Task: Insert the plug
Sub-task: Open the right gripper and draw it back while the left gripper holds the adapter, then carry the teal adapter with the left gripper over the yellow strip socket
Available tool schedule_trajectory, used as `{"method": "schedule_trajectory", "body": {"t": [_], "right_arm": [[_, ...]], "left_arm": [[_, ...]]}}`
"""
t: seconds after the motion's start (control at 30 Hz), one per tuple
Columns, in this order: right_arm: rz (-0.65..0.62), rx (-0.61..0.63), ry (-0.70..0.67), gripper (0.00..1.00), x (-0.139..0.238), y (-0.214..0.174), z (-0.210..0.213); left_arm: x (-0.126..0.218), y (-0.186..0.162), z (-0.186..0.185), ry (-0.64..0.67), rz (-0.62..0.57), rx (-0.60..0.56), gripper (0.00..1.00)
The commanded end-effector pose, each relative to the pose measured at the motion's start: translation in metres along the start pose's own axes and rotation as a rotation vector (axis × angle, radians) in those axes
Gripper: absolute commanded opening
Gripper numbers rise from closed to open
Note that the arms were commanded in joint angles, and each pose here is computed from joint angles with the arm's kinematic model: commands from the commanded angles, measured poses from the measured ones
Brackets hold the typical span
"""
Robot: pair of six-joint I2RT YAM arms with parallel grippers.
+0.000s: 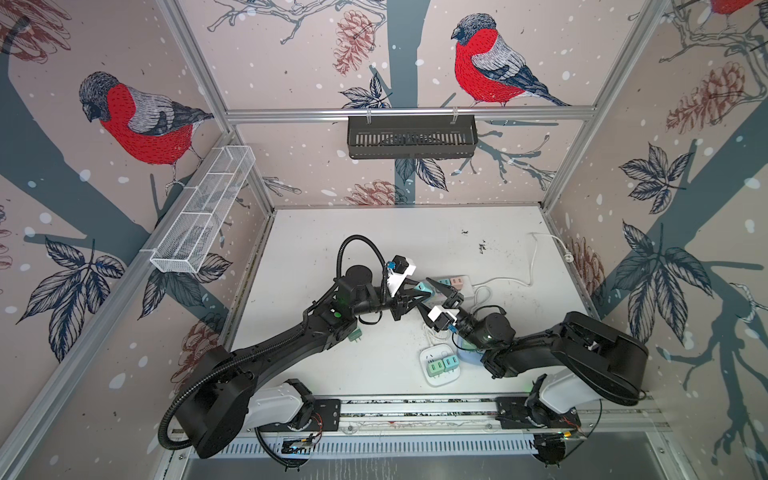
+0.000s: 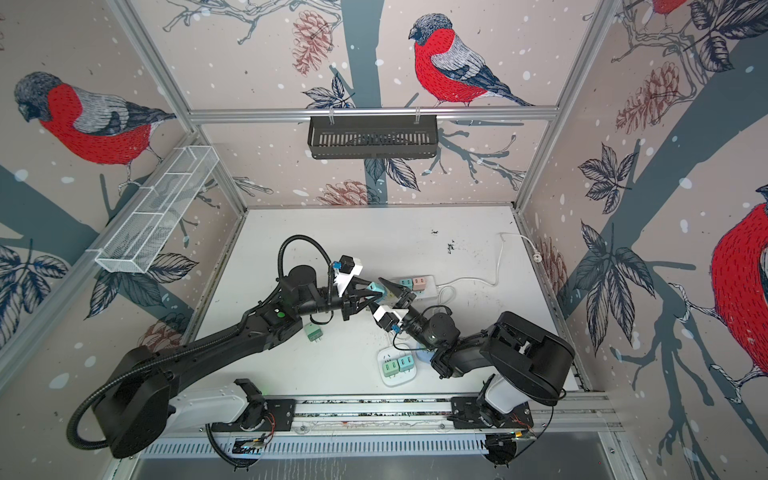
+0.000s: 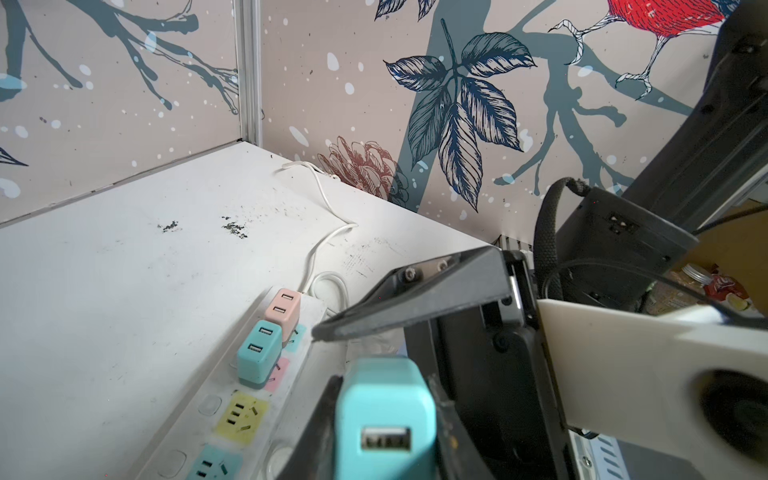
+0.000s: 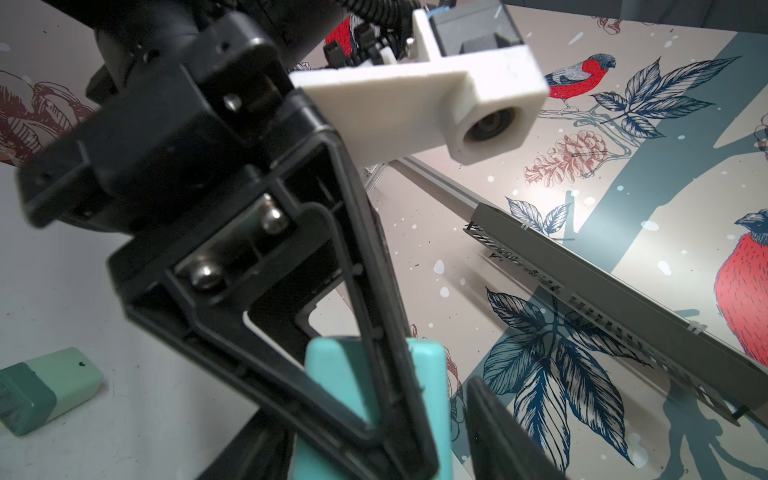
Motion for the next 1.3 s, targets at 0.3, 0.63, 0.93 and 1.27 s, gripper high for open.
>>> {"method": "schedule_trajectory", "body": {"t": [0.3,0.63,0.93,1.27], "right_arm": [[-0.126,-0.101,-0.309,1.00,0.013,0.026,-0.053],[0.104,-0.306,-0.640,1.00,0.027,-0.017,-0.117],[0.418,-0.510,-0.896,1.00,0.072,-0.098,-0.169],[0.477,-0.545,-0.932,1.00,0.082,-0.122,-0.171]], "left_arm": [[0.049,0.001,0.024,0.488,-0.217,-0.082,0.00],[0.041,-0.008,0.030,0.497,-0.124,-0.170,0.00],[0.005,-0.034,0.043,0.353,0.190,-0.328,0.00],[-0.037,-0.061,0.066,0.220,0.496,-0.229,0.00]]}}
Point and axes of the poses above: each gripper's point midway between its finger pads, its own x axis back along the fingers, its own z axis along the line the jaws close on, y = z × x, the point moved 8 cm from there along x, back along the fingers, and after that the axes turned 8 degrees about x, right-handed, at the moved point
